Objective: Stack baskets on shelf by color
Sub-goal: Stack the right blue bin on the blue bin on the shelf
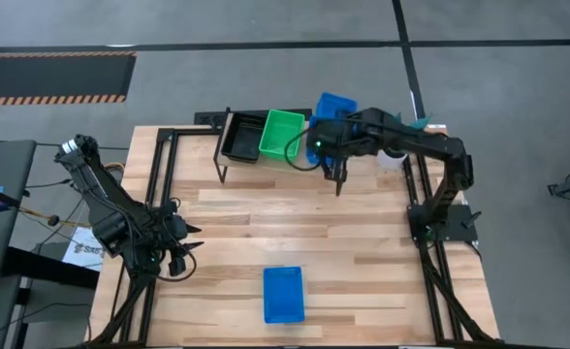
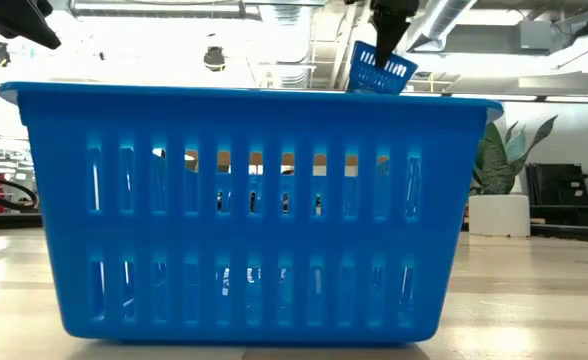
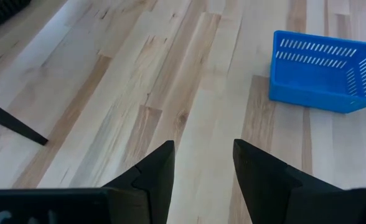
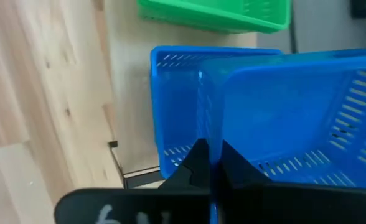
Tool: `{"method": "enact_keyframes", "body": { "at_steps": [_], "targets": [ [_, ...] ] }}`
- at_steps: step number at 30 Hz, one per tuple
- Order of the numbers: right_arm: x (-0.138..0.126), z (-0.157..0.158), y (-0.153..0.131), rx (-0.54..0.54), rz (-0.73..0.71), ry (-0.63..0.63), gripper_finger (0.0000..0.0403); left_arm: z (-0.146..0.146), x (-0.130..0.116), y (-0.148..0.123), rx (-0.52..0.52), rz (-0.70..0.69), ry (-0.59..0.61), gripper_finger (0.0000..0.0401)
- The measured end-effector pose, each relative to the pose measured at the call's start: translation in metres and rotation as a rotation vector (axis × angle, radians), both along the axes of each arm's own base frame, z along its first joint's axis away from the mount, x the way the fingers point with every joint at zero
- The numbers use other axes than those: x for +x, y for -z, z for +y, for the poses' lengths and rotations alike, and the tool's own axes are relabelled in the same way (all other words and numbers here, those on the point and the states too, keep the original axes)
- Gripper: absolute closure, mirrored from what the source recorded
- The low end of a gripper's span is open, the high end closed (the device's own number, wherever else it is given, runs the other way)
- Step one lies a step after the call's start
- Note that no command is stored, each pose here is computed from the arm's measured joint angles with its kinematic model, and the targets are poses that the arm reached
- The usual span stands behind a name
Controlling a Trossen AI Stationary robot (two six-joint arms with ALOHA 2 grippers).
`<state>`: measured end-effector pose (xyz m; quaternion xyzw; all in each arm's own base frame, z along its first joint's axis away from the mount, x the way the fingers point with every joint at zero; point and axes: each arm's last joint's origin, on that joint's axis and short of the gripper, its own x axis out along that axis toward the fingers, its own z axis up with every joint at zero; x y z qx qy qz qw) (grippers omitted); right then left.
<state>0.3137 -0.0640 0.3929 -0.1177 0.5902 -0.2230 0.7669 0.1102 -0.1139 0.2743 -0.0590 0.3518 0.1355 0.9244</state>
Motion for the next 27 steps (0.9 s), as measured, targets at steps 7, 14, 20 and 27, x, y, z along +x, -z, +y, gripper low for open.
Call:
{"method": "enact_keyframes", "body": {
  "at_steps": [7, 14, 20, 27],
  "targets": [
    [-0.003, -0.018, 0.0, 0.02, 0.022, -0.025, 0.0395, 0.0, 0.0, 0.0, -0.004, -0.003, -0.005, 0.0248],
    [0.001, -0.018, -0.001, 0.025, -0.015, -0.061, 0.0395, 0.0, 0.0, 0.0, 0.005, -0.016, -0.012, 0.0248],
    [0.004, -0.019, 0.001, 0.026, -0.023, -0.051, 0.0394, 0.0, 0.0, 0.0, 0.005, -0.017, -0.012, 0.0248],
    [0.018, -0.021, 0.016, 0.024, 0.031, -0.072, 0.0392, 0.0, 0.0, 0.0, 0.005, -0.016, -0.012, 0.0248]
  ]
}}
